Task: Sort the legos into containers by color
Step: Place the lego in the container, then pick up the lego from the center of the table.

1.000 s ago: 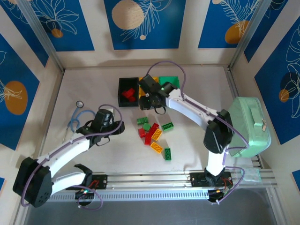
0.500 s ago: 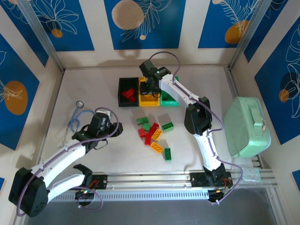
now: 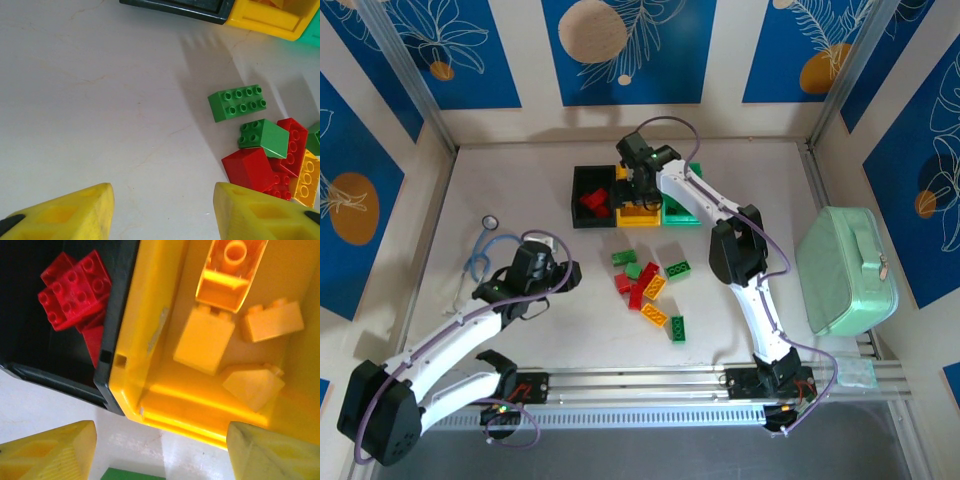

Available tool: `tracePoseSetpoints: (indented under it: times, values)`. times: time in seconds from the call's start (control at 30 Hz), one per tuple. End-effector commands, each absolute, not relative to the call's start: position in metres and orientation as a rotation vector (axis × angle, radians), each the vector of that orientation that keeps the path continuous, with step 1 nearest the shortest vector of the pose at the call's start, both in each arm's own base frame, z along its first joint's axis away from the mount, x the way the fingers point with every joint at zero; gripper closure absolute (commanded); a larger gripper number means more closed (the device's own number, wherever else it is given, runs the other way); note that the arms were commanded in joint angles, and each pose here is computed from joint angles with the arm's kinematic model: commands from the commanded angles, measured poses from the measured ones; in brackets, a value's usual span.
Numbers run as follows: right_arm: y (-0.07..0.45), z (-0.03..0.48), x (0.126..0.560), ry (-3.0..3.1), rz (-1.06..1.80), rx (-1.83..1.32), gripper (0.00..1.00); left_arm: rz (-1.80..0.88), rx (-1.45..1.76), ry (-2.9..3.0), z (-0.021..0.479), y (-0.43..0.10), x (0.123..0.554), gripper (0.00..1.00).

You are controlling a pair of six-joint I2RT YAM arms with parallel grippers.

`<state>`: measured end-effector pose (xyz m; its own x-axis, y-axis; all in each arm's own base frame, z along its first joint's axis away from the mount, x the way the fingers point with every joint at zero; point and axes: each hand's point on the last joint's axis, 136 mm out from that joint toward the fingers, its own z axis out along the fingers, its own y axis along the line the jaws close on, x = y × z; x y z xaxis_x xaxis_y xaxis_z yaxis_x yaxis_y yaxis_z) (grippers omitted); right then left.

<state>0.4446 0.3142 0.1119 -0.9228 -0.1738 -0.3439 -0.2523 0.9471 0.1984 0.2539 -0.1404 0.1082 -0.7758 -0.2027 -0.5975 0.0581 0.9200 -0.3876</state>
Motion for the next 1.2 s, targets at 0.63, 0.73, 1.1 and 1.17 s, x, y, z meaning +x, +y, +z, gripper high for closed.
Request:
tracePoseSetpoints:
  times: [0.63, 0.73, 1.1, 1.17]
  values:
    - [0.280, 0.180, 0.350, 2.624, 0.478, -0.250, 0.31, -0.602, 0.122, 2.501, 0.088, -0.206, 0.253, 0.35]
    - [0.273, 0.173, 0.340, 2.635, 0.469, -0.233, 0.31, -0.633, 0.143, 2.507, 0.088, -0.220, 0.254, 0.35]
    - [0.246, 0.141, 0.308, 2.690, 0.445, -0.150, 0.31, -0.669, 0.167, 2.586, 0.072, -0.256, 0.259, 0.32]
    - [0.238, 0.133, 0.302, 2.704, 0.441, -0.127, 0.31, -0.675, 0.163, 2.604, 0.068, -0.261, 0.259, 0.32]
